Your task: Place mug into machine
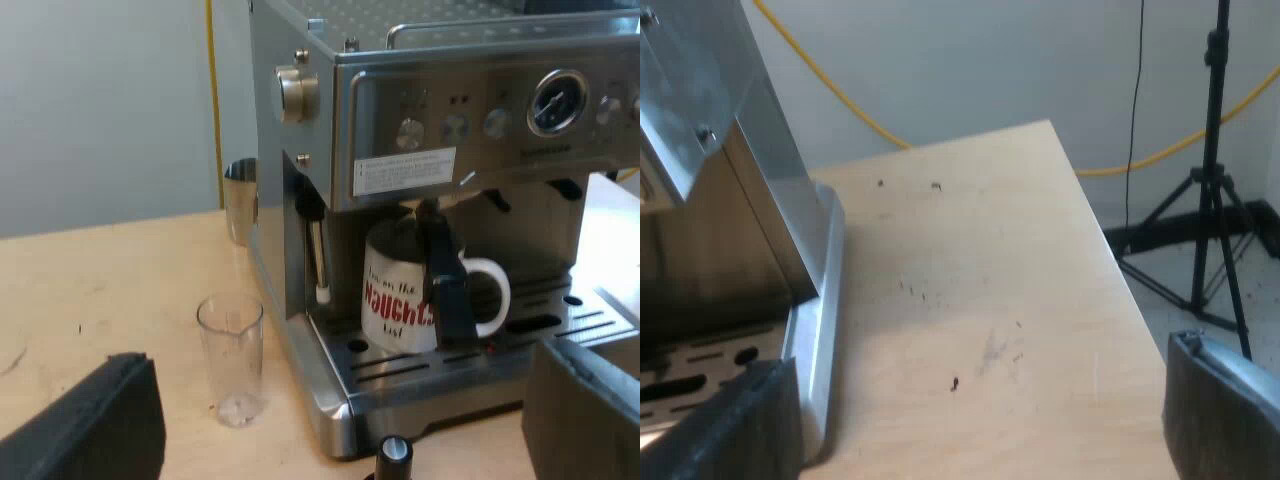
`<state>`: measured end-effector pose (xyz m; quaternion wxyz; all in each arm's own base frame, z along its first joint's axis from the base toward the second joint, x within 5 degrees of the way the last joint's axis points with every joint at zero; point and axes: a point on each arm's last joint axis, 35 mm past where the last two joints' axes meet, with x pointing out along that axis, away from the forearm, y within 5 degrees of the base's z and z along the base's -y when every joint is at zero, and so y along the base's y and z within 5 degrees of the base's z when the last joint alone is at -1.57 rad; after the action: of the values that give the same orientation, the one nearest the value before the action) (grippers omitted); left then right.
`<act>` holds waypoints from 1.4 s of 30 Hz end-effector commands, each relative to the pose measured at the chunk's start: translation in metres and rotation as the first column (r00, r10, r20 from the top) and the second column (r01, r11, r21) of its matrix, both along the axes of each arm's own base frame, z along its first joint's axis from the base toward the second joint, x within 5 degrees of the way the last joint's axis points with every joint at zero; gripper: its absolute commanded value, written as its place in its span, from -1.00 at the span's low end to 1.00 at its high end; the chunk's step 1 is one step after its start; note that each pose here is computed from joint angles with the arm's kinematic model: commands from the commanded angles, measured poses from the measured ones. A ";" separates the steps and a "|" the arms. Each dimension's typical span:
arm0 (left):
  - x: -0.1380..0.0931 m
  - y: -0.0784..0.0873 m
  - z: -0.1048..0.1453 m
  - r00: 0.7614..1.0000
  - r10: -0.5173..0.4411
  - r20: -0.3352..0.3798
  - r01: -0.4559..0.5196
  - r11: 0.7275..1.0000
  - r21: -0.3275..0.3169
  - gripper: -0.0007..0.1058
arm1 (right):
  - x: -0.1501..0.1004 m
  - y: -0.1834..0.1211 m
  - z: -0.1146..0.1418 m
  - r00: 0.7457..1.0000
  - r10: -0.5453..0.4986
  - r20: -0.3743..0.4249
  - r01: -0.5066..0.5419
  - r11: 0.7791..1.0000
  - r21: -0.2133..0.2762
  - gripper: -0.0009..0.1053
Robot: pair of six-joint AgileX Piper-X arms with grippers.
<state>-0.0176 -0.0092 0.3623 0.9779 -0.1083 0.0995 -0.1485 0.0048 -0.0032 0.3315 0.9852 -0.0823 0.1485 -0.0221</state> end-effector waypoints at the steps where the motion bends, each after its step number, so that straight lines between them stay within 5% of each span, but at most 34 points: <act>1: 0.007 0.000 -0.005 1.000 -0.009 -0.030 0.009 1.000 -0.006 0.51 | 0.005 0.000 -0.005 1.000 0.010 -0.022 -0.010 1.000 0.000 0.48; 25: 0.042 -0.002 -0.066 0.971 -0.008 -0.239 0.009 1.000 0.000 0.51 | 0.036 0.002 -0.076 0.969 0.030 -0.245 -0.029 1.000 0.008 0.48; 42: 0.045 -0.002 -0.072 0.967 -0.009 -0.254 0.012 1.000 0.007 0.51 | 0.037 0.002 -0.085 0.960 0.029 -0.278 -0.028 1.000 0.008 0.48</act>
<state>0.0245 -0.0107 0.2902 0.9583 -0.1208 0.2221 -0.1334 0.0413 -0.0014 0.2457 0.9551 -0.0852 0.2839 -0.0002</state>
